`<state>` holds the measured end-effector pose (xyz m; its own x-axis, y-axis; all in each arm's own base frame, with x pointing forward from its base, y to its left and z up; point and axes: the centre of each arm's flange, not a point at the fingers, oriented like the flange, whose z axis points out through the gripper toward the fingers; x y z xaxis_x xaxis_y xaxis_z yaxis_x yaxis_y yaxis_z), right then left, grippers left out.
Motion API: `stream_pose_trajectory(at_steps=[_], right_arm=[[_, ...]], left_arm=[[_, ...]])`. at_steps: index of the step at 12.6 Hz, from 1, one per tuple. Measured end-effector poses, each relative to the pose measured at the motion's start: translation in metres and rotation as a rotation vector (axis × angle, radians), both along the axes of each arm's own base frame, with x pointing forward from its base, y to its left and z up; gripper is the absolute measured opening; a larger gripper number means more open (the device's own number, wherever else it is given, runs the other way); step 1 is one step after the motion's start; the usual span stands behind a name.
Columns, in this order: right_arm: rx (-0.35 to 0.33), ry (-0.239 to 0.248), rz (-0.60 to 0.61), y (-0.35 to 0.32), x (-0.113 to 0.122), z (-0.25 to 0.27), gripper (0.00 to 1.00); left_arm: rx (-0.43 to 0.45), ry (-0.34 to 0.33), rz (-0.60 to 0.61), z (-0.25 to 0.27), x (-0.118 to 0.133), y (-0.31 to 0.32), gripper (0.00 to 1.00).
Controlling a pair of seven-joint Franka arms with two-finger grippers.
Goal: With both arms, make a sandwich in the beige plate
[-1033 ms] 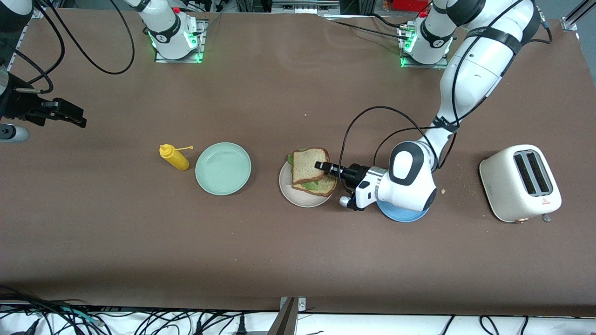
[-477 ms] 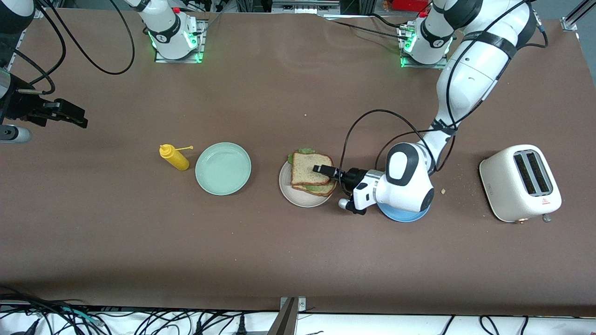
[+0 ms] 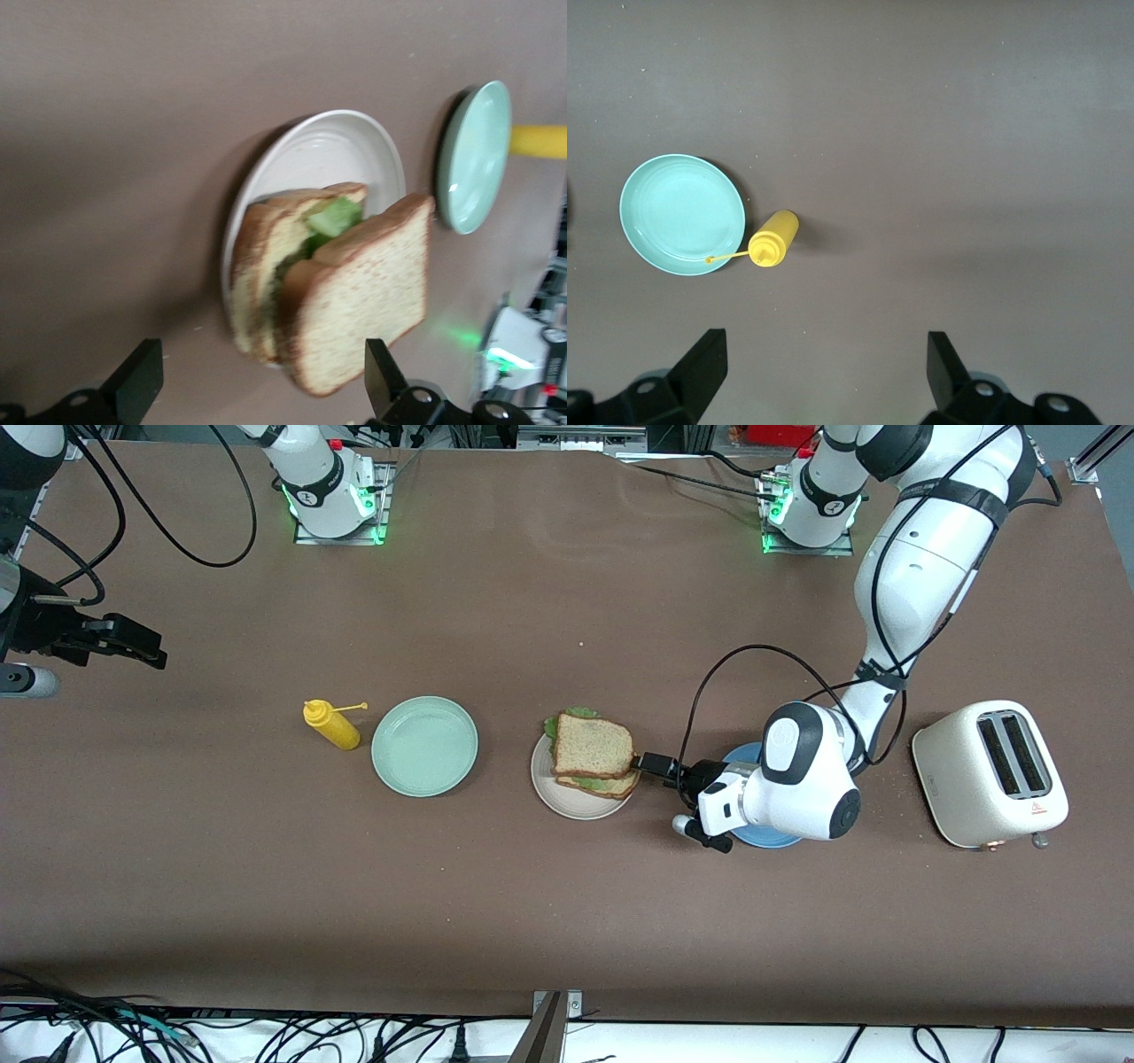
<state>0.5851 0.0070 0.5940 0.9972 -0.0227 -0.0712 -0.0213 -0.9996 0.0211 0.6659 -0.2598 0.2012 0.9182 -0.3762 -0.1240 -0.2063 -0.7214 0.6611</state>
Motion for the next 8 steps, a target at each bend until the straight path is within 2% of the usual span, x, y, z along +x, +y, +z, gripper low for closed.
stream_pose_trajectory(at_steps=[4,8], right_arm=[[0.000,0.002,-0.001,0.000,0.000,-0.001,1.00],[0.000,0.002,-0.002,0.000,0.001,-0.002,1.00]], left_arm=[[0.200,-0.139,-0.070,0.036,0.020,0.051,1.00],[0.404,-0.203,-0.127,0.123,0.025,0.109,1.00]])
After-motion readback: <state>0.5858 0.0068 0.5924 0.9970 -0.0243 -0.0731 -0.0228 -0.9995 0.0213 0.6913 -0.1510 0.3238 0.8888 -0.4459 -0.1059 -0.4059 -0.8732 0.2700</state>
